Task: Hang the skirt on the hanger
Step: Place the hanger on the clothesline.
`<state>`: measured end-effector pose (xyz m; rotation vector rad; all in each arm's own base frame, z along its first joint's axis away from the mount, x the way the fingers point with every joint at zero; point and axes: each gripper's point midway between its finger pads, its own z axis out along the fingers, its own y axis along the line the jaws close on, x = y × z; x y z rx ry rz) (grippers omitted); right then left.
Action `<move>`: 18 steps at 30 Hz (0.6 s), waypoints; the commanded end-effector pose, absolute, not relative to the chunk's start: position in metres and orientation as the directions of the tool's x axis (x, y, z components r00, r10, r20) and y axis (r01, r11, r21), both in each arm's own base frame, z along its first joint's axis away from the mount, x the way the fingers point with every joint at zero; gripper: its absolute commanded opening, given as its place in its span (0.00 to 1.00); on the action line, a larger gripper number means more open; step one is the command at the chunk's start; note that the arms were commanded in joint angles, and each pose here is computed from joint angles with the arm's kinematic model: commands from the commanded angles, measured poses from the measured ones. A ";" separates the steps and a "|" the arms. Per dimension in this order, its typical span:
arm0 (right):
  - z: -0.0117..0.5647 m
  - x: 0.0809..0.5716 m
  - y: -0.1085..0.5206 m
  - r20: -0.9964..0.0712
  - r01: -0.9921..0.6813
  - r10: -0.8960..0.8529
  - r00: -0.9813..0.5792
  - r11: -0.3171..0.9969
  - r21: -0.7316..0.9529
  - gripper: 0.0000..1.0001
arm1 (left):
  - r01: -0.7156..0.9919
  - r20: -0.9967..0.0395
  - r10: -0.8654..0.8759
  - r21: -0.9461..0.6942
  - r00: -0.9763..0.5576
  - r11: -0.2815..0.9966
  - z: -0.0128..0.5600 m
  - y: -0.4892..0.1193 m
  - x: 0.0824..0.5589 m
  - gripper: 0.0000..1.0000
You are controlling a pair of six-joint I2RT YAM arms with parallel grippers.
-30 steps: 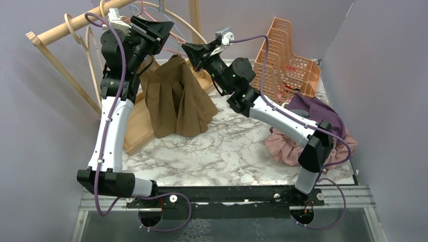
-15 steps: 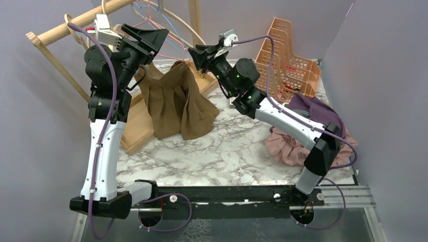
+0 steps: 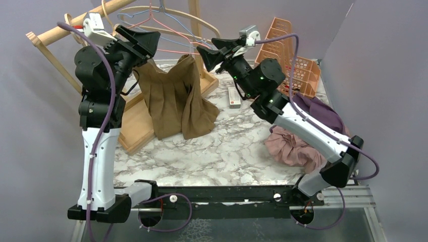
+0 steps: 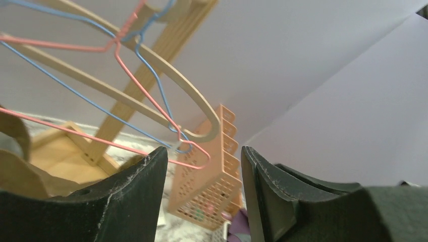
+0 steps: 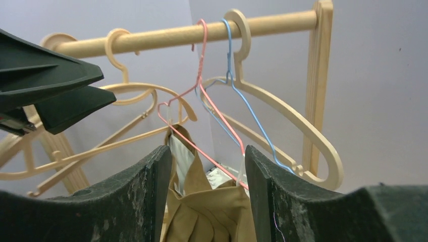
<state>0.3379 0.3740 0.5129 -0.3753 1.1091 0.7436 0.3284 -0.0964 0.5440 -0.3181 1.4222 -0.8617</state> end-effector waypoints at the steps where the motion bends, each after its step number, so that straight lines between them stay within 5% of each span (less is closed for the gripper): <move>1: 0.522 0.312 0.360 -0.917 -0.743 0.314 0.244 0.668 0.031 0.60 | 0.209 -0.813 -0.564 -0.531 0.148 0.821 0.574 -0.052 0.299 0.58; 8: 0.485 0.323 0.367 -0.968 -0.721 0.230 0.097 0.687 0.090 0.60 | -0.035 -0.878 -0.409 -0.430 0.249 0.902 0.567 -0.002 0.266 0.59; 18: 0.444 0.394 0.350 -0.957 -0.529 0.264 -0.119 0.799 0.286 0.72 | -0.132 -0.911 -0.391 -0.407 0.132 0.904 0.524 0.007 0.244 0.63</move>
